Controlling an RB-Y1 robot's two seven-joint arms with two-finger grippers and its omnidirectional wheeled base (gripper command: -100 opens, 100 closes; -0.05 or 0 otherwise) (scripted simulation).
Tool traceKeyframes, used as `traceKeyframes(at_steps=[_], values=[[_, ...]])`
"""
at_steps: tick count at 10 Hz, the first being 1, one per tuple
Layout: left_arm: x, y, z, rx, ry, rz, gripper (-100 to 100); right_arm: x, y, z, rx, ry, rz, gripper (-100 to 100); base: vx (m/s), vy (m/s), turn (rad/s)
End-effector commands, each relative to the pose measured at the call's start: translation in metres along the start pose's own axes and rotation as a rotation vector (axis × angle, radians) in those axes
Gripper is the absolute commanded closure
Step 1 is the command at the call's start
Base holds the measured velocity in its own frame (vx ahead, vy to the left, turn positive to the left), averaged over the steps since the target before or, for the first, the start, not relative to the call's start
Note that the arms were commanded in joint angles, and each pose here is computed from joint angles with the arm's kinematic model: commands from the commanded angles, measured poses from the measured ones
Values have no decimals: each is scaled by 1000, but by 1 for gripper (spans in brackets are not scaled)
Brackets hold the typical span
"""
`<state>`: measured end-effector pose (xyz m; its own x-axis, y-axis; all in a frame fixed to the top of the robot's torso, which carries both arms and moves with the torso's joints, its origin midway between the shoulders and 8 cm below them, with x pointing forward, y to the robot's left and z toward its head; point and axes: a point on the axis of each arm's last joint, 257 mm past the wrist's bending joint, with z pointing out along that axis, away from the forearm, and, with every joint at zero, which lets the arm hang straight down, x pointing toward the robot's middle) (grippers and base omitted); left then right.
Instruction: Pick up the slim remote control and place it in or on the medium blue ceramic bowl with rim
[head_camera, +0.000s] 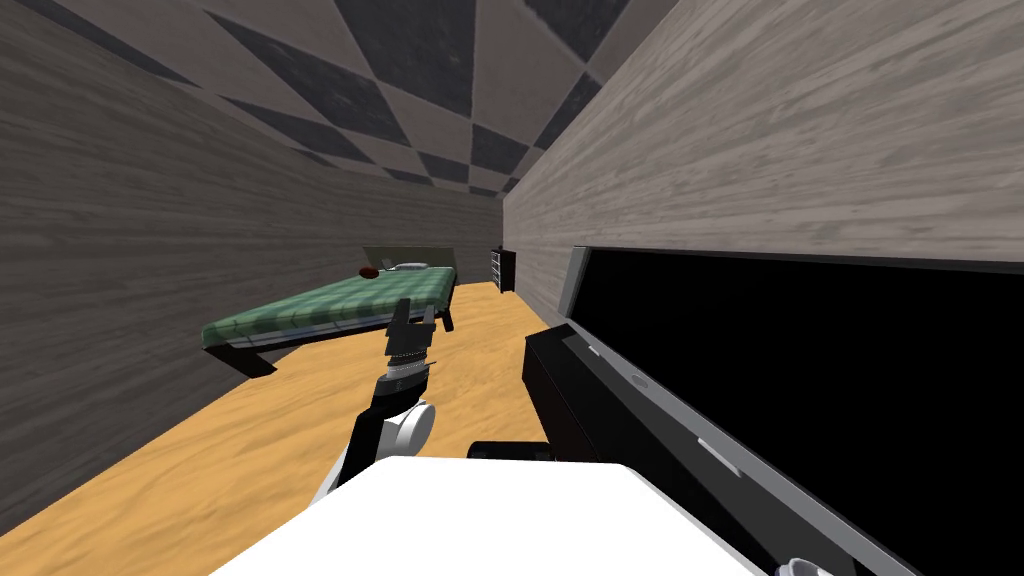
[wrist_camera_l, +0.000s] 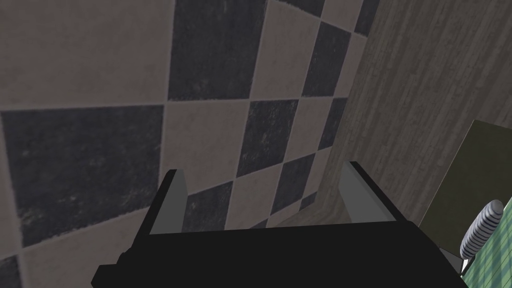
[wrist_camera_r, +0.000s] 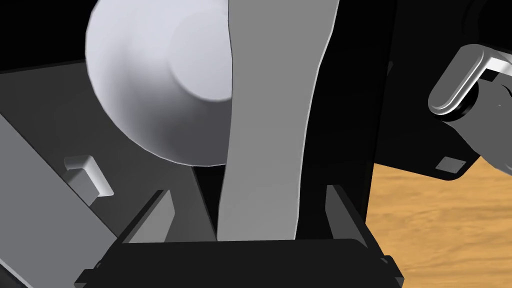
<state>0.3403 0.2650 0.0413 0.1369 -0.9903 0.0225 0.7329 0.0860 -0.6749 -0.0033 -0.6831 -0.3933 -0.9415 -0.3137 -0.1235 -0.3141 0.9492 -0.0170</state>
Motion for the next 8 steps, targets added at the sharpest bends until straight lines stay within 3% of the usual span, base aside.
traceKeyframes(at_steps=[1,4,5,6,8], values=[[0,0,0,0,0,0,0,-4,-10,-19,1,2,-10,-100,-7,130,-82],[0,0,0,0,0,0,0,-15,-25,-44,5,5,-25,-100,-20,103,-65],[0,0,0,0,0,0,0,-12,-22,-38,7,4,-21,-100,-4,41,-14],[0,0,0,0,0,0,0,-12,-22,-39,5,4,-22,0,-1,9,0],[0,0,0,0,0,0,0,-12,-22,-39,5,4,-21,0,0,0,0]])
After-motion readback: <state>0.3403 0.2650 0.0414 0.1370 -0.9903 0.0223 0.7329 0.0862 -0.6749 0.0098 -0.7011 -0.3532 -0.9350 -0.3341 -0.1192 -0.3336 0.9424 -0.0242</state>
